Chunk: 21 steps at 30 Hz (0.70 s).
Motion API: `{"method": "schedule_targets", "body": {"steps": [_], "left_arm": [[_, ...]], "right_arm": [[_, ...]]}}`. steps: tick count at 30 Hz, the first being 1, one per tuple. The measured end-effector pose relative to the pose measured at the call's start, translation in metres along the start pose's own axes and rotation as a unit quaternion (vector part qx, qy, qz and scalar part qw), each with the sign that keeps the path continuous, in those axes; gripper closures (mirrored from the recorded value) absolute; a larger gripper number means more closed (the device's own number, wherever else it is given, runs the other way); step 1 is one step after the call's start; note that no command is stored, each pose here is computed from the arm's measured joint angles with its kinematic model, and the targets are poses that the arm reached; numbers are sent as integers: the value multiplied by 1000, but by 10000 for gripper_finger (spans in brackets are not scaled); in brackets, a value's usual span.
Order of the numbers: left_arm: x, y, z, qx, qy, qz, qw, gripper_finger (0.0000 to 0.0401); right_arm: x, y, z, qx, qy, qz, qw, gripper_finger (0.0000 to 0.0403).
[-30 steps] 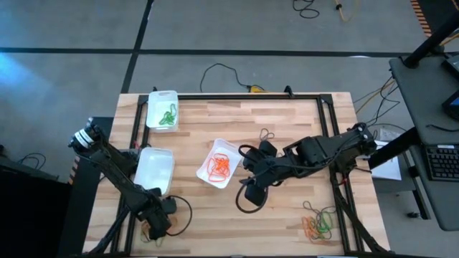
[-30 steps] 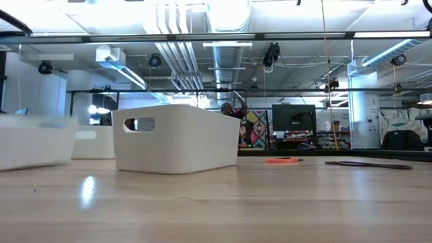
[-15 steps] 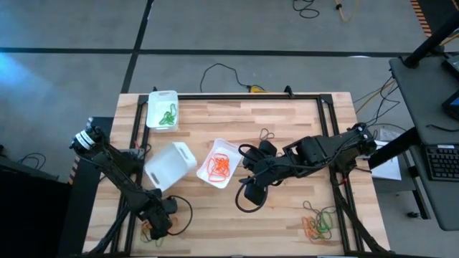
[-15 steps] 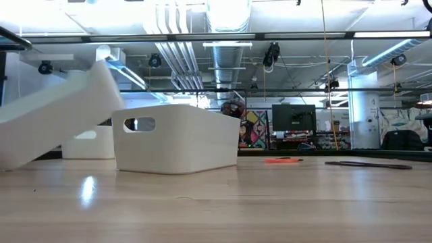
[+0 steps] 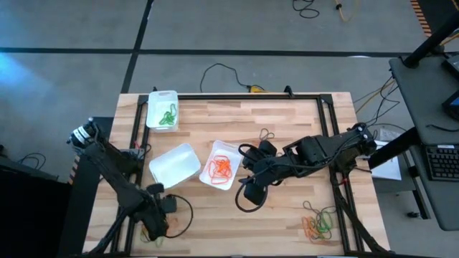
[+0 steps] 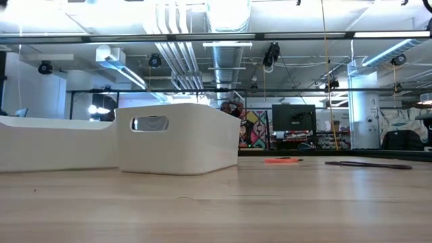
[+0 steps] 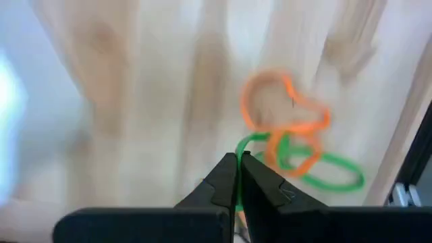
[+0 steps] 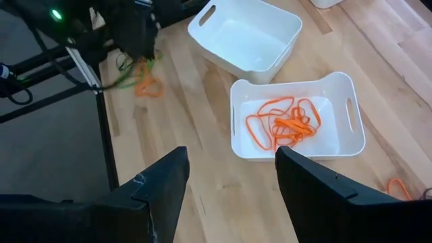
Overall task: Sort rubber bands into baskets
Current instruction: Put the green rubber band into the top white bin
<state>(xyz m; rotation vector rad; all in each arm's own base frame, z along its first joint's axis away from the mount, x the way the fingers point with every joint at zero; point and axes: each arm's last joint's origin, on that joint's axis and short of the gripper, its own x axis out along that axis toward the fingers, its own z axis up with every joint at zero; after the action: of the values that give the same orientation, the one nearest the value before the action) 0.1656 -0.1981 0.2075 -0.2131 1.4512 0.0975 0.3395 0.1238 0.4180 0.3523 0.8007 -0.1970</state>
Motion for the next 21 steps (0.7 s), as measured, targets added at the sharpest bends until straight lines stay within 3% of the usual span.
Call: {"method": "schedule_targets", "body": {"steps": [4, 9, 13, 16, 19, 21], "left_arm": [[-34, 13, 15, 3, -79, 13, 997, 401], [-60, 54, 34, -19, -133, 36, 990, 401], [-70, 92, 56, -69, -137, 39, 987, 401], [-73, 103, 66, -35, -142, 34, 989, 401], [-79, 118, 75, -6, -152, 73, 986, 401], [-84, 141, 80, -19, -147, 119, 982, 401]], "right_arm": [[1, -2, 2, 3, -2, -1, 1000, 188], [1, -2, 2, 8, -2, -2, 1000, 188], [0, -1, 1, 22, 2, 3, 1000, 188], [0, 0, 0, 32, 15, 18, 999, 188], [0, 0, 0, 32, 23, 26, 999, 188], [0, 1, -1, 32, 25, 29, 999, 188]]}}
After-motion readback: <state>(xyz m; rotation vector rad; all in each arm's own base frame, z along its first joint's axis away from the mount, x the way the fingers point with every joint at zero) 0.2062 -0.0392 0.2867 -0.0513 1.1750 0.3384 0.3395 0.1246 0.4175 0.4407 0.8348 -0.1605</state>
